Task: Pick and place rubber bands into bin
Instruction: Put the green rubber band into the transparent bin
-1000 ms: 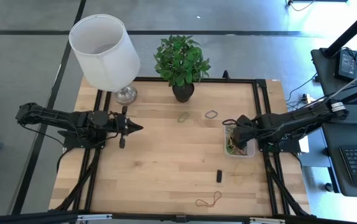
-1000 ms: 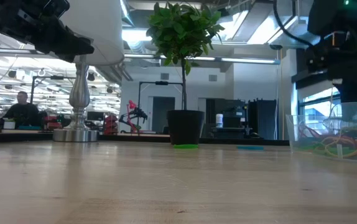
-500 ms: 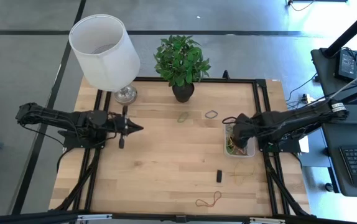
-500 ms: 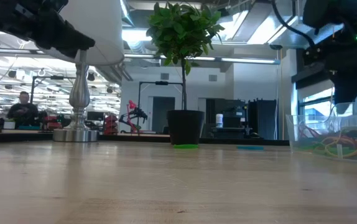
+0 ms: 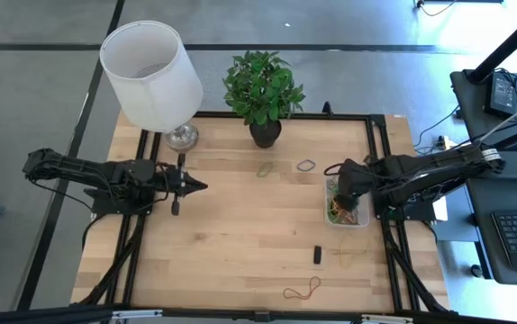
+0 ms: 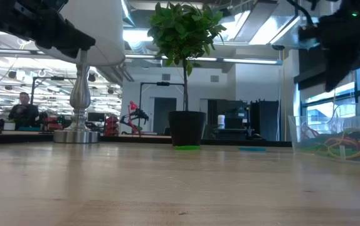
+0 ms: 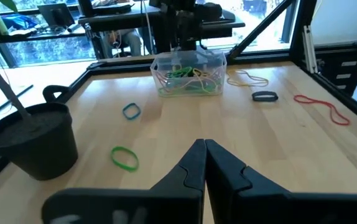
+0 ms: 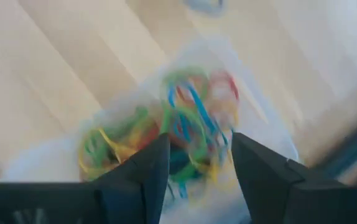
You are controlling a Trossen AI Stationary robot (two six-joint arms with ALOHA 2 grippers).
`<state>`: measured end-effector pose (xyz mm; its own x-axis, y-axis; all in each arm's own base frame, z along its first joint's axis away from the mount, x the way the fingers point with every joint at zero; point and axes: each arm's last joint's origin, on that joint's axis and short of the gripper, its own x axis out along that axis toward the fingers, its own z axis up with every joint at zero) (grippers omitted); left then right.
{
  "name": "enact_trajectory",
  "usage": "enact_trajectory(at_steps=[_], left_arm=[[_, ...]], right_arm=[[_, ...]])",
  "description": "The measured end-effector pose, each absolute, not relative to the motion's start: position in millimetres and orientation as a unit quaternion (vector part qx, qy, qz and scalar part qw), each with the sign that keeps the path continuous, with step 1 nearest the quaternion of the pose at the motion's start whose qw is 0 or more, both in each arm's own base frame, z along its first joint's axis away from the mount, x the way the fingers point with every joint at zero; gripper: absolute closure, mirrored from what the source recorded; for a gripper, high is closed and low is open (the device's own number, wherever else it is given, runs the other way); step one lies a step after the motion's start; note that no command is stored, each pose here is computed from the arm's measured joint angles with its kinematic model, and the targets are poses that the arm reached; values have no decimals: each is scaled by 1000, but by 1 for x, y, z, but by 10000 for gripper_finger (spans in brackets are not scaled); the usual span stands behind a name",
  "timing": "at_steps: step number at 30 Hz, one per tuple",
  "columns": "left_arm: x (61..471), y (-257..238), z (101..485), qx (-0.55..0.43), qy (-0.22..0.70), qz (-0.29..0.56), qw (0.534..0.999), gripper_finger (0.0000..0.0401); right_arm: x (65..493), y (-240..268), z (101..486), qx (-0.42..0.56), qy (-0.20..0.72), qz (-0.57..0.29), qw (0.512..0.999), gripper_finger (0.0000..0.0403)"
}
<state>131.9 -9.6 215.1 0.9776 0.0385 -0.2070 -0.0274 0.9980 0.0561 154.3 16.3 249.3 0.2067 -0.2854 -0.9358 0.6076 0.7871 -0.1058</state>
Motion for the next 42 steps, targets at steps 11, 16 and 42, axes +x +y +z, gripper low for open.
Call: enact_trajectory(at_steps=[11, 16, 42], left_arm=[[144, -7, 242, -13, 49, 89, 995, 399], [182, -10, 267, 23, 101, 98, 990, 399], [385, 82, 159, -68, 478, 174, 858, 279]], right_arm=[[192, 20, 264, 112, 412, -217, 878, 232], [190, 20, 263, 107, 423, -219, 873, 232], [185, 19, 261, 99, 443, -222, 863, 232]])
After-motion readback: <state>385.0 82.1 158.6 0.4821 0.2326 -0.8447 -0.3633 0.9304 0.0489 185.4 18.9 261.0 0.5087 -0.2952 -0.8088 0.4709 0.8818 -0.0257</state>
